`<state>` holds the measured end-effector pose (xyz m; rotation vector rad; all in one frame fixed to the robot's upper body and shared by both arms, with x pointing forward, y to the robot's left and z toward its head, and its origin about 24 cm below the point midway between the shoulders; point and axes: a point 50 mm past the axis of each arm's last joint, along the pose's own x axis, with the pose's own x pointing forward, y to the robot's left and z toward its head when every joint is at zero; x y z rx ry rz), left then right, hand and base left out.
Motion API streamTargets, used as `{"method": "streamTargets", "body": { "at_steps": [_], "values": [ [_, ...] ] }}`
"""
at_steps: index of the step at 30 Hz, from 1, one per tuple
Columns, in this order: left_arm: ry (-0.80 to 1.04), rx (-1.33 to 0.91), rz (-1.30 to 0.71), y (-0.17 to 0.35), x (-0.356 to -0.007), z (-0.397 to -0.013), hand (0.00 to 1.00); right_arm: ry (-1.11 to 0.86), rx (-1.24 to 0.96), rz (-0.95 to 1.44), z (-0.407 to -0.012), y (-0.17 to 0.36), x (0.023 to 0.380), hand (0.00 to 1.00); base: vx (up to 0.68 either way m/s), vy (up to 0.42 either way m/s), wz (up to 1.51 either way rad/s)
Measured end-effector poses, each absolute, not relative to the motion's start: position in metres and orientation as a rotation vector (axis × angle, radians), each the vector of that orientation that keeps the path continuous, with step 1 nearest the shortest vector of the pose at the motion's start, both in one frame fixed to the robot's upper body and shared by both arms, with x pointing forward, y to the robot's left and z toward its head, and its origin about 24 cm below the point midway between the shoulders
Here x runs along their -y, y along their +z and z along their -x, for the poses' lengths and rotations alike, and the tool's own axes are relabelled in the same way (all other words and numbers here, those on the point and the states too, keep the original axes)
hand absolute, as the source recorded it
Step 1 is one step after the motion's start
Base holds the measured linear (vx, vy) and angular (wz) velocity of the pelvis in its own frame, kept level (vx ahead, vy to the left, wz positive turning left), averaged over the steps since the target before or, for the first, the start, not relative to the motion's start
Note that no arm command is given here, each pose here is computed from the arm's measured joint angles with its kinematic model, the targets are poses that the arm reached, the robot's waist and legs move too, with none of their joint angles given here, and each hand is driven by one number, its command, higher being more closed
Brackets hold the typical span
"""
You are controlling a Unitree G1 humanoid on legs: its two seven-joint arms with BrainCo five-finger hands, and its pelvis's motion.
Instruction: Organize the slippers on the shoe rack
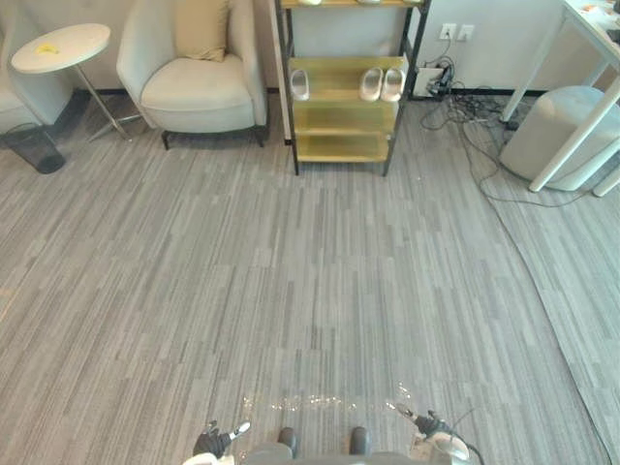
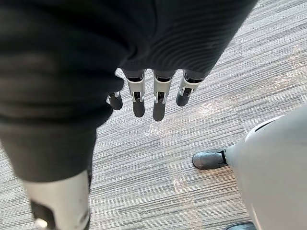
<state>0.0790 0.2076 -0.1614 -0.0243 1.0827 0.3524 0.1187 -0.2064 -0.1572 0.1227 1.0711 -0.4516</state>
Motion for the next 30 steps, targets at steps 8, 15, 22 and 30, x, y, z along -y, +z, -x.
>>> {"method": "streamTargets", "body": {
  "at_steps": [8,15,22,30],
  "values": [
    [0.342,-1.08,0.006,-0.161,-0.209,-0.081,0.0,-0.428,-1.062,-0.091,-0.124,-0.155,0.206,0.0,0.0,0.0,0.0],
    [0.342,-1.079,0.005,-0.161,-0.209,-0.081,0.0,-0.429,-1.063,-0.092,-0.124,-0.156,0.206,0.0,-0.03,0.005,-0.03],
    [0.335,-1.07,-0.007,-0.16,-0.211,-0.086,0.0,-0.431,-1.058,-0.092,-0.125,-0.155,0.207,0.0,-0.01,-0.003,-0.11],
    [0.341,-1.027,-0.003,-0.155,-0.213,-0.102,0.0,-0.437,-1.049,-0.103,-0.126,-0.154,0.206,0.0,0.01,-0.01,0.01]
  ]
}}
